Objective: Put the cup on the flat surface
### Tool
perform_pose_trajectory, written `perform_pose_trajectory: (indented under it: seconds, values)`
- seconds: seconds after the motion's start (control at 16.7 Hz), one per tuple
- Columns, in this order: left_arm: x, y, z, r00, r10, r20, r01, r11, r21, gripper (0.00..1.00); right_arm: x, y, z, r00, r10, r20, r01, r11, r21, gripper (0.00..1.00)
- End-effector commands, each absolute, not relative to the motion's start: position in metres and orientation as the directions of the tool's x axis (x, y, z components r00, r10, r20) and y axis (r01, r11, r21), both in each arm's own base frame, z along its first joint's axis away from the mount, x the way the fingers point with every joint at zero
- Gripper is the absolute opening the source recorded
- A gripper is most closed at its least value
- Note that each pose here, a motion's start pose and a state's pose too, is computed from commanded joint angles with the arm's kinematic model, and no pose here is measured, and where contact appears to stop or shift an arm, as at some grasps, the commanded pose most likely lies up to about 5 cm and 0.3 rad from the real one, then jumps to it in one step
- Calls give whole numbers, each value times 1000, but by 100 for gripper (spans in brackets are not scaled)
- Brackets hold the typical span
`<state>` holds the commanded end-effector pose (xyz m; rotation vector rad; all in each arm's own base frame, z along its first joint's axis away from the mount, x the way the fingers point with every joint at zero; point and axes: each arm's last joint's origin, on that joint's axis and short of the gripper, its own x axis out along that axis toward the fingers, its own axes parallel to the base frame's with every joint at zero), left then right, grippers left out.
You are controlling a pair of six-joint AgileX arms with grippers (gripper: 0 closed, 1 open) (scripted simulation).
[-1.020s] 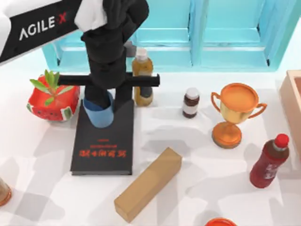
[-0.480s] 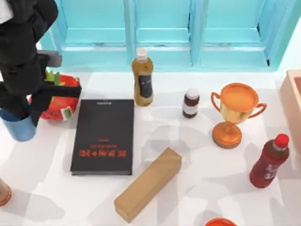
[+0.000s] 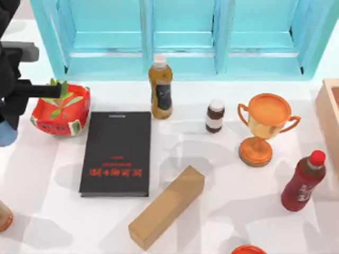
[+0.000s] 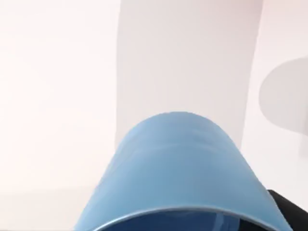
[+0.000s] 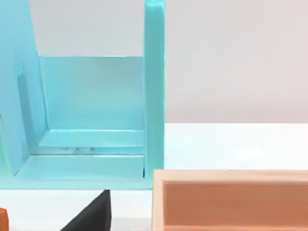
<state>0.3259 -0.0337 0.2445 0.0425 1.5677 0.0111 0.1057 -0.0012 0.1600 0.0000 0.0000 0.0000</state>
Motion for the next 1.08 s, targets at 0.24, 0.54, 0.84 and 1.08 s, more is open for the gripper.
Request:
perform_pose_trajectory:
  seconds: [0.24,0.54,0.84,1.08]
  values:
    - [327,-32,232,-5,37,-999,24,999,37,0,106,-1,160,1000,0,0,0,1000,0,100]
    - [326,-26,190,14,34,-999,20,999,34,0,106,-1,160,1000,0,0,0,1000,0,100]
    - [326,-23,180,3,34,-999,20,999,34,0,106,-1,160,1000,0,0,0,1000,0,100]
    - [326,-23,180,3,34,-999,20,999,34,30,106,-1,160,1000,0,0,0,1000,0,100]
